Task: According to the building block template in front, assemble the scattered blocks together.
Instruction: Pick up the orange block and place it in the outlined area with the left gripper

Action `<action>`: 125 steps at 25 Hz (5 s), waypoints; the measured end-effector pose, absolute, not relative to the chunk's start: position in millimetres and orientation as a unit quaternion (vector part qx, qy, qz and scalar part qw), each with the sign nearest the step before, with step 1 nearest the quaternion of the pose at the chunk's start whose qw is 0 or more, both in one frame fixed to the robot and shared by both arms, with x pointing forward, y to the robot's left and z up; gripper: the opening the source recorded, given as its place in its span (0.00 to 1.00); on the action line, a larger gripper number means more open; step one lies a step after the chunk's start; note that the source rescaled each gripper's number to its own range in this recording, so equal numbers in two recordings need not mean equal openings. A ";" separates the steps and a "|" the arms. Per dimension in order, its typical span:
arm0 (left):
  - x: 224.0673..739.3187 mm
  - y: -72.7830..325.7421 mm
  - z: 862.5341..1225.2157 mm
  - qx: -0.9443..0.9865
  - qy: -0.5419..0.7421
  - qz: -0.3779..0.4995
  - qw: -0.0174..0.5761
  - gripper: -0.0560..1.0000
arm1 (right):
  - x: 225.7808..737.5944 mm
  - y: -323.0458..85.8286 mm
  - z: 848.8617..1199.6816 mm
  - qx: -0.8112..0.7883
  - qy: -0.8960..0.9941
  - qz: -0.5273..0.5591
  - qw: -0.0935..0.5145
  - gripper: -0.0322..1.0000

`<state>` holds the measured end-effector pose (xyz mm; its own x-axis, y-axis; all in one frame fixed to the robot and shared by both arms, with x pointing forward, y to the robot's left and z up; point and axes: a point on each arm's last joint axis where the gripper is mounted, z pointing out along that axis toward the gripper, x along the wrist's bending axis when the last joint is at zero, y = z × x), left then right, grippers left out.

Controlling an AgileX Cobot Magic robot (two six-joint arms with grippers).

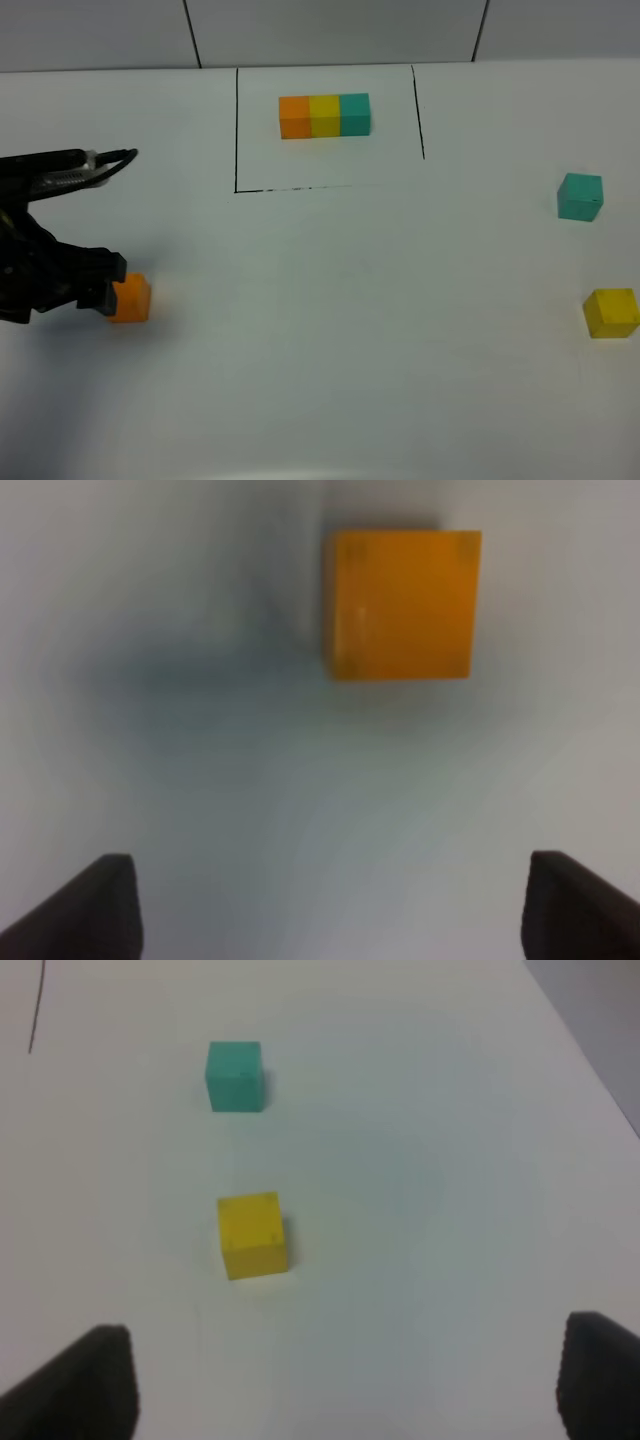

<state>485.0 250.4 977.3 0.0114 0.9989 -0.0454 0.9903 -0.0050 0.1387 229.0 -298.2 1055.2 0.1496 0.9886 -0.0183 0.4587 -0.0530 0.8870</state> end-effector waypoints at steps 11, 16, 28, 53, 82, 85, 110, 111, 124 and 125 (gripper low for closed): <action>524.1 226.2 951.6 0.715 0.697 0.053 0.018 1.00 | 229.0 -298.2 1055.2 0.645 0.561 0.332 0.399 0.73; 531.9 223.0 930.3 0.719 0.694 0.046 0.014 1.00 | 229.0 -298.2 1055.2 0.645 0.561 0.332 0.399 0.73; 539.6 220.4 900.3 0.724 0.689 0.037 0.003 0.71 | 229.0 -298.2 1055.2 0.645 0.561 0.332 0.399 0.73; 582.6 108.4 968.9 0.974 0.221 0.020 -0.040 0.05 | 229.0 -298.2 1055.2 0.645 0.561 0.332 0.399 0.73; 598.6 -1.8 905.1 0.998 0.055 0.022 0.003 0.05 | 229.0 -298.2 1055.2 0.645 0.561 0.332 0.399 0.73; 598.3 -3.2 905.1 0.998 0.057 0.021 0.009 0.05 | 229.0 -298.2 1055.2 0.645 0.561 0.332 0.399 0.73; 598.9 -2.5 897.4 1.000 0.012 0.017 -0.003 0.05 | 229.0 -298.2 1055.2 0.645 0.561 0.332 0.399 0.73; 598.7 -2.8 897.4 1.000 0.008 0.017 -0.003 0.05 | 229.0 -298.2 1055.2 0.645 0.561 0.332 0.399 0.73; 600.0 -2.8 889.8 1.000 0.001 0.017 -0.006 0.55 | 229.0 -298.2 1055.2 0.645 0.561 0.332 0.399 0.73; 600.0 -2.8 889.8 1.000 0.001 0.017 -0.006 0.64 | 229.0 -298.2 1055.2 0.645 0.561 0.332 0.399 0.73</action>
